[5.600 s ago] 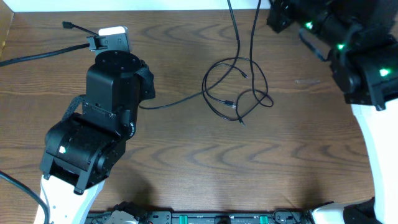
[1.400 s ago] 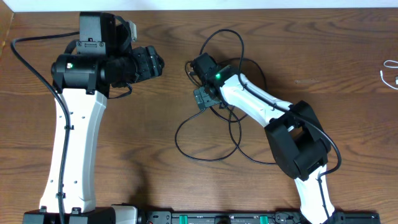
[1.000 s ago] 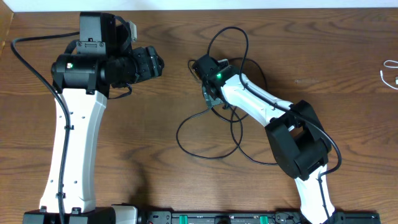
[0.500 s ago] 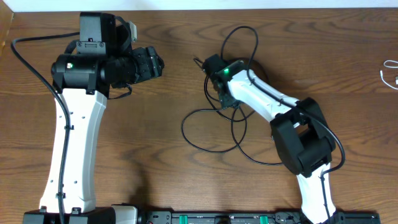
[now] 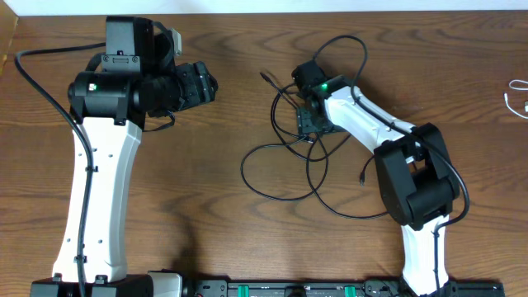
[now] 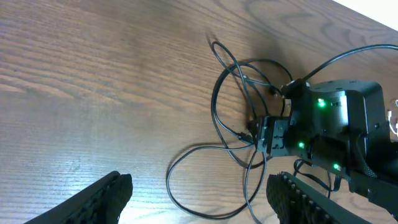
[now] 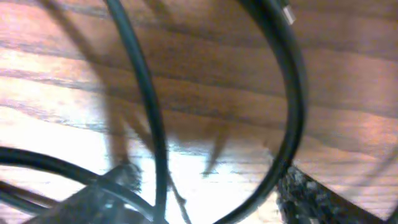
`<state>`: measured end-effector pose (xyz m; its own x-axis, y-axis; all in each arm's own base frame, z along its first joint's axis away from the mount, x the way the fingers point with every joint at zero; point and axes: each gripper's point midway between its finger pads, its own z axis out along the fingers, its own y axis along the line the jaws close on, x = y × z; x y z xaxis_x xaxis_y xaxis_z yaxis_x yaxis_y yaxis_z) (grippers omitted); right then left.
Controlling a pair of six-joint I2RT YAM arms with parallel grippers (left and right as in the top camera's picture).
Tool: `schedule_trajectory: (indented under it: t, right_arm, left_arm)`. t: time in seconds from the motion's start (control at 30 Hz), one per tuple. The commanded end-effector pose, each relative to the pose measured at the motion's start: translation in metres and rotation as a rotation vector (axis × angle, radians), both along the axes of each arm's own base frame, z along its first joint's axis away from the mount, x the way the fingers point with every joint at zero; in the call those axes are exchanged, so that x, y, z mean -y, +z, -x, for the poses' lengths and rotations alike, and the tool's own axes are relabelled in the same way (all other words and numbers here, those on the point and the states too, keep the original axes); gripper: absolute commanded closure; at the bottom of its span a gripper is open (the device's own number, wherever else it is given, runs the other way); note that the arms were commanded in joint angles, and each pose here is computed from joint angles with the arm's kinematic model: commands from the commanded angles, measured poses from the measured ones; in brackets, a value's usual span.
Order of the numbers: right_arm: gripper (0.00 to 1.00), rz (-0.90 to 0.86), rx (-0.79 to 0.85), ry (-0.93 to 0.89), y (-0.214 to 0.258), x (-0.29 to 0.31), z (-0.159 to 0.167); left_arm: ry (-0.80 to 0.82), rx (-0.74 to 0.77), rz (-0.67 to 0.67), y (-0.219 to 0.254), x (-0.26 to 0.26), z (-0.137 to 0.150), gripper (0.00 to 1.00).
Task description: Untangle cables
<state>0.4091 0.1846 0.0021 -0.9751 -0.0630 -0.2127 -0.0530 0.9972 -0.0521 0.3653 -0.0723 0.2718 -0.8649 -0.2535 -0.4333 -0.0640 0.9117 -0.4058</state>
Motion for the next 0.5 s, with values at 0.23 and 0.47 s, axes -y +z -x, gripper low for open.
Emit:
schedule_trajectory:
  t: [0.23, 0.47]
  right_arm:
    - [0.79, -0.025, -0.056, 0.021, -0.011, 0.000, 0.014]
    - [0.99, -0.066, -0.003, 0.028, 0.024, -0.010, -0.002]
  left_arm:
    - [-0.002, 0.006, -0.020, 0.000, -0.004, -0.001, 0.24]
    - [-0.002, 0.006, -0.020, 0.000, -0.004, -0.001, 0.24]
